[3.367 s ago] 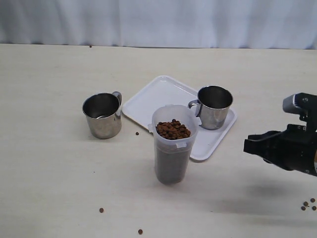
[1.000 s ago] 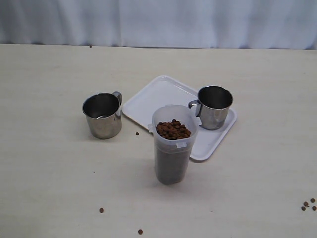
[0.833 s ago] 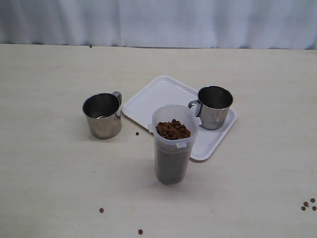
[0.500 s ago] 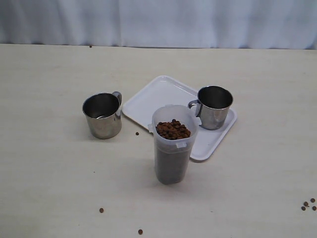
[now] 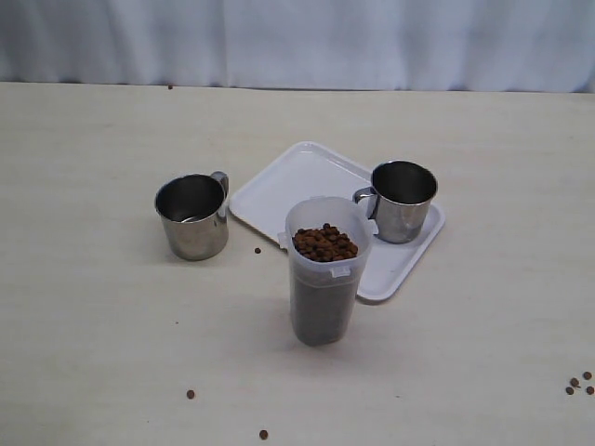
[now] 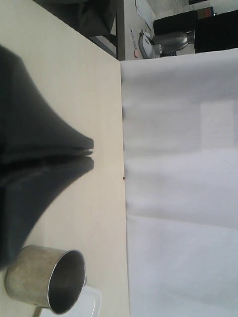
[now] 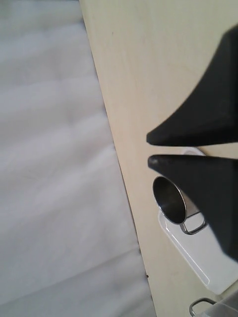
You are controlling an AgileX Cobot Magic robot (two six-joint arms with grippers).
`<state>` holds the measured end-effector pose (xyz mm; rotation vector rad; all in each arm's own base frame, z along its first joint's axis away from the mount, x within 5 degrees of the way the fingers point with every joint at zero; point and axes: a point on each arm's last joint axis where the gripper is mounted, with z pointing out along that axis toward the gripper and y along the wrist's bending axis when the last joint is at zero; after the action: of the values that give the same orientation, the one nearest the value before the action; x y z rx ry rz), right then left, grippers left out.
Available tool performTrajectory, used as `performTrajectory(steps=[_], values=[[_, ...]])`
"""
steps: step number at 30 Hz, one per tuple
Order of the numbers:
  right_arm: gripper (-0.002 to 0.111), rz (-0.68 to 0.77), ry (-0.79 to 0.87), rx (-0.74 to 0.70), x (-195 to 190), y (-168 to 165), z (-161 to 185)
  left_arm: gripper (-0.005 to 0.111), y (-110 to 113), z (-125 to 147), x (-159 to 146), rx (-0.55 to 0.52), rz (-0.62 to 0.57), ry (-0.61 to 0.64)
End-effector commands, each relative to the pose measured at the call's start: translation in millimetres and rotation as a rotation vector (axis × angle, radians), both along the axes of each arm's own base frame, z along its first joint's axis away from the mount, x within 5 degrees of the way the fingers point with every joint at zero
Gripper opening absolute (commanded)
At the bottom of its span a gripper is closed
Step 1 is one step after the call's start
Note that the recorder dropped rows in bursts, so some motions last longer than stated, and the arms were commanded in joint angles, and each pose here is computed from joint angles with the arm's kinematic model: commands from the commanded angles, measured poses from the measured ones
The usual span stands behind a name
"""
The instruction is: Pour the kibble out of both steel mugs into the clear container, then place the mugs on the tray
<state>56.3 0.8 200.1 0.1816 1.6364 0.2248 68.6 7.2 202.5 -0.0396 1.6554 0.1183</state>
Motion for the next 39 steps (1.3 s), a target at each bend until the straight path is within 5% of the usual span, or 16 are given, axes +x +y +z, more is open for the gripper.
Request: performTrajectory(steps=[1,8,12,22,39], values=[[0.005,-0.001,0.008,0.006,0,0,-2,0.000,0,0,0,-0.004,-0.001,-0.012],[0.005,-0.001,0.008,0.006,0,0,-2,0.000,-7,17,0,-0.034,-0.074,-0.195],[0.005,-0.001,0.008,0.006,0,0,-2,0.000,-10,24,-1,-0.186,-0.119,-0.286],[0.005,-0.001,0.008,0.006,0,0,-2,0.000,-13,32,-4,-0.141,-0.161,-0.373],[0.005,-0.001,0.008,0.006,0,0,-2,0.000,-11,-18,51,-0.122,-0.153,0.162]])
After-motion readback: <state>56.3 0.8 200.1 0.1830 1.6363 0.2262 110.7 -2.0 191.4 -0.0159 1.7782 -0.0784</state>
